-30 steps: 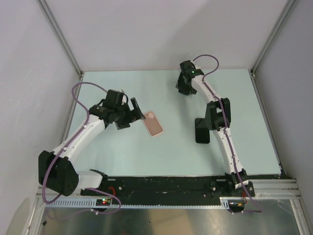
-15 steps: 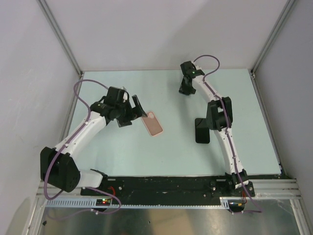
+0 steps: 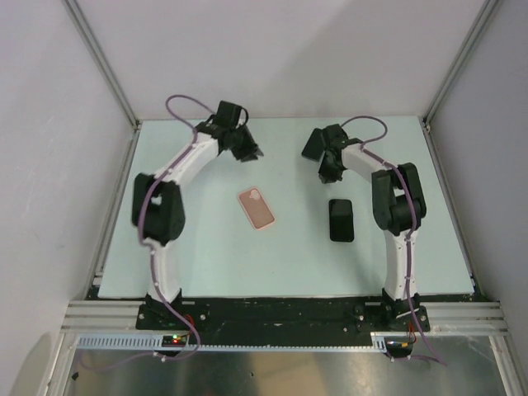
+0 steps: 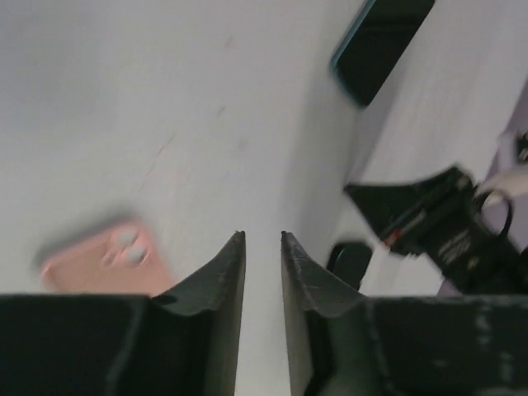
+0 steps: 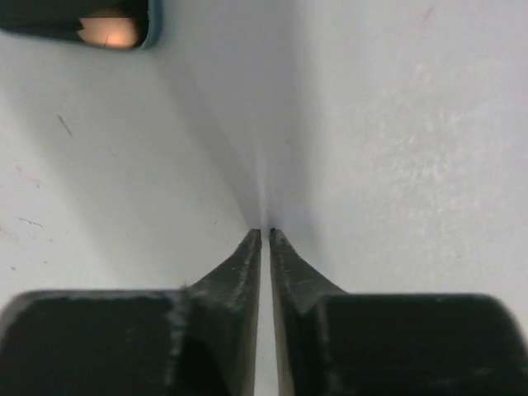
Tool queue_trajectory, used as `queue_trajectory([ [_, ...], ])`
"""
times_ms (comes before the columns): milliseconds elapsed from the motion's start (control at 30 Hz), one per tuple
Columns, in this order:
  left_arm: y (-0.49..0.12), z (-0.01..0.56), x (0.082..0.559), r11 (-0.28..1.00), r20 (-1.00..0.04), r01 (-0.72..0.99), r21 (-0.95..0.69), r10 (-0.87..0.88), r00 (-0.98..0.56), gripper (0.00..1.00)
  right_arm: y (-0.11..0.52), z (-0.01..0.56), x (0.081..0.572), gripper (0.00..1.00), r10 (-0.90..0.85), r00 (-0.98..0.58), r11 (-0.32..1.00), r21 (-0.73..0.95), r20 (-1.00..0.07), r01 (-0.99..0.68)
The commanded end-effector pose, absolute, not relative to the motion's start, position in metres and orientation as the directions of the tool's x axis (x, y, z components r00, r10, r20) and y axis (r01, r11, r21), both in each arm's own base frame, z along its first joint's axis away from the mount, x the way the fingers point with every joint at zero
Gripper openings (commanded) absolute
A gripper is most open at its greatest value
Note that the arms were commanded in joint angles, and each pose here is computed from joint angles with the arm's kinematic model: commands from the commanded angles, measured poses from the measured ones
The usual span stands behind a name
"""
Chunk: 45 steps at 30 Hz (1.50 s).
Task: Put the phone into the phone case
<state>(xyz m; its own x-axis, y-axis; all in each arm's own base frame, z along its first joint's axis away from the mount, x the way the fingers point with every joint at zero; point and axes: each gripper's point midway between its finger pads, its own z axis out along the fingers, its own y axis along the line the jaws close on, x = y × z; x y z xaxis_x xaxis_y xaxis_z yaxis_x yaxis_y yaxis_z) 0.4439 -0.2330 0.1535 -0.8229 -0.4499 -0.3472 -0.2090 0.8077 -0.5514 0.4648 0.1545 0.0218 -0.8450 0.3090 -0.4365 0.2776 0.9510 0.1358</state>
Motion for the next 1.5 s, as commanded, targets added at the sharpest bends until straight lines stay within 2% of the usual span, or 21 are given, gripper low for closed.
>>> queue_trajectory([
  [0,-0.279,0.159,0.512,0.725,-0.320,-0.175,-0.666,-0.489,-0.811,0.23,0.145,0.048,0.500,0.08,0.442,-0.785,0.888,0.335,-0.435,0.314],
  [67,-0.299,0.157,0.542,0.681,-0.301,-0.162,-0.714,-0.507,-0.808,0.17,0.144,0.044,0.512,0.02,0.495,-0.781,0.850,0.397,-0.381,0.345],
  [200,-0.335,0.152,0.589,0.546,-0.241,-0.137,-0.827,-0.564,-0.790,0.08,0.140,0.030,0.535,0.00,0.587,-0.748,0.777,0.474,-0.310,0.413],
  [333,-0.356,0.133,0.614,0.374,-0.130,-0.150,-0.915,-0.626,-0.769,0.01,0.146,0.014,0.553,0.00,0.644,-0.732,0.703,0.548,-0.220,0.454],
  [467,-0.369,0.121,0.627,0.252,-0.049,-0.158,-0.955,-0.658,-0.751,0.00,0.154,0.006,0.565,0.00,0.651,-0.737,0.681,0.566,-0.180,0.464],
  [767,-0.387,0.083,0.632,0.179,0.058,-0.257,-0.950,-0.706,-0.706,0.00,0.154,0.005,0.576,0.00,0.660,-0.735,0.668,0.569,-0.155,0.479],
  [1067,-0.396,0.045,0.611,0.217,0.140,-0.395,-0.892,-0.700,-0.701,0.00,0.142,0.003,0.575,0.00,0.634,-0.751,0.710,0.523,-0.184,0.471],
  [1167,-0.390,0.035,0.608,0.238,0.133,-0.426,-0.873,-0.723,-0.678,0.00,0.141,0.003,0.574,0.00,0.624,-0.758,0.722,0.514,-0.191,0.464],
  [1467,-0.379,0.055,0.621,0.201,0.115,-0.399,-0.895,-0.758,-0.642,0.00,0.140,0.002,0.569,0.00,0.592,-0.777,0.755,0.484,-0.214,0.442],
])
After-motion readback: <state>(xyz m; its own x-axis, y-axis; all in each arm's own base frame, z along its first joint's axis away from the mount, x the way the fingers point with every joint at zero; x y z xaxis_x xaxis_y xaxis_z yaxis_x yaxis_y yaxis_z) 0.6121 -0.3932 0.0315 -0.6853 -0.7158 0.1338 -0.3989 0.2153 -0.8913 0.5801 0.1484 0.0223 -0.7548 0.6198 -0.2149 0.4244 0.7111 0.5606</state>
